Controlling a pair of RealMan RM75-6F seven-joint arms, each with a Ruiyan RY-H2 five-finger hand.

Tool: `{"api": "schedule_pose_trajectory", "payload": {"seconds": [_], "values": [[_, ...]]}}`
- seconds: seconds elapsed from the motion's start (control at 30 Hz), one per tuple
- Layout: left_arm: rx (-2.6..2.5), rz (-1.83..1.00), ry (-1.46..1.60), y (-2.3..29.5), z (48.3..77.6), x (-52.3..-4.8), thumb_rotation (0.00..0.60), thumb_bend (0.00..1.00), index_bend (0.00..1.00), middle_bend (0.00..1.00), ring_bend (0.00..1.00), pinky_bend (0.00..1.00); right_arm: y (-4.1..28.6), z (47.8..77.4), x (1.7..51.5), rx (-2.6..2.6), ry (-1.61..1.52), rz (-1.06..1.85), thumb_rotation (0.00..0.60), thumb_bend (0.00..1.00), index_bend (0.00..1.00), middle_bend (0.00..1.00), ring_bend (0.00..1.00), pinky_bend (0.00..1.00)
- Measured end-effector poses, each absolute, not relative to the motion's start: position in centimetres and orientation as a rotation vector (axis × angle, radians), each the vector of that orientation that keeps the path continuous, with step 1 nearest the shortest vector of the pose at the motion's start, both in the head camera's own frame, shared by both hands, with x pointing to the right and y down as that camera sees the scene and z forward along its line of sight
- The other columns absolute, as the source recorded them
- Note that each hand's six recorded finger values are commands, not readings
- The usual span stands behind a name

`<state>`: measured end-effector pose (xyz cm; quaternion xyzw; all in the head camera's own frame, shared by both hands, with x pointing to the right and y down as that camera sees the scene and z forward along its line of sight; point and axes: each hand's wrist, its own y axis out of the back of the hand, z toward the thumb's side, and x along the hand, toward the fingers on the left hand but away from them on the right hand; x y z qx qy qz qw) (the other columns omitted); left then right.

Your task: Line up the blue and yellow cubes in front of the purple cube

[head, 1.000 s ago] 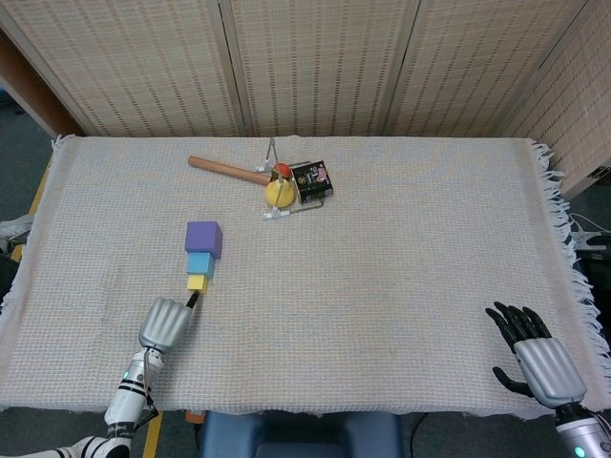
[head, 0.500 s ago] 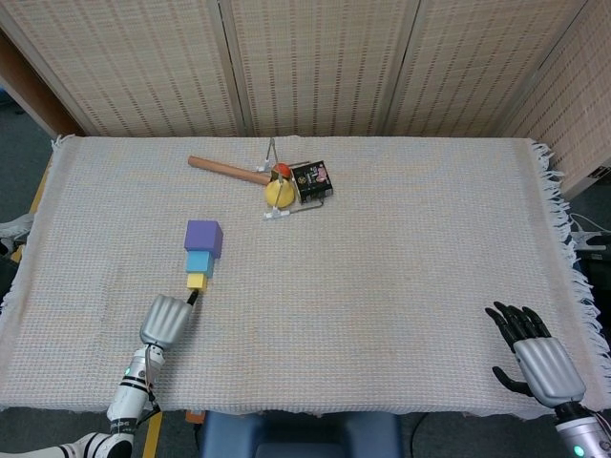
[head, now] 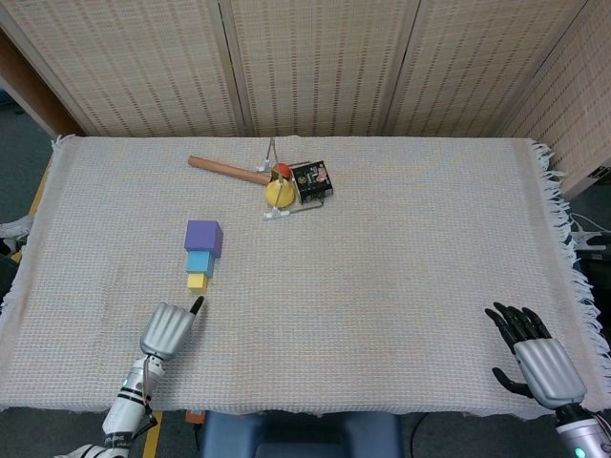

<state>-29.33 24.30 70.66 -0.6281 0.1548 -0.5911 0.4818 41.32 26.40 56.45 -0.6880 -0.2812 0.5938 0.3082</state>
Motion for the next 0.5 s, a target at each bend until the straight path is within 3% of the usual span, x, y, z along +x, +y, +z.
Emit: {"api": "schedule_pose_trajectory", "payload": {"seconds": [0.07,0.1,0.2,0.27,0.33,0.5], "values": [[-1.569,-1.432,0.421,24.8,69.6,-30.0,0.600,0.45,0.16,0.92,0.92,1.00,26.4,56.2,41.4,-1.819,-0.752,1.563,0.599,0.05,0.00,0.00,0.00,0.00],[-1.592,-1.428,0.455,25.2,68.8,-30.7,0.600,0.44,0.12,0.80,0.79,0.92,26.4,56.0,41.4,-1.818,-0.757,1.560,0.599,0.05,0.00,0.00,0.00,0.00],[-1.659,-1.417,0.564,26.0,66.8,-33.1,0.600,0.42,0.04,0.36,0.32,0.47,26.5,55.7,41.4,-1.815,-0.767,1.548,0.600,0.05,0.00,0.00,0.00,0.00],[-1.701,-1.403,0.659,26.5,65.4,-34.6,0.600,0.41,0.03,0.22,0.16,0.29,26.6,55.7,41.2,-1.821,-0.761,1.537,0.600,0.05,0.00,0.00,0.00,0.00],[-1.733,-1.364,0.782,27.0,63.1,-36.7,0.600,0.40,0.01,0.13,0.06,0.23,26.7,55.8,40.8,-1.828,-0.753,1.522,0.600,0.05,0.00,0.00,0.00,0.00],[-1.704,-1.234,1.016,27.7,57.2,-40.4,0.600,0.39,0.00,0.06,0.01,0.22,27.1,56.2,39.8,-1.851,-0.724,1.492,0.600,0.05,0.00,0.00,0.00,0.00]]}}
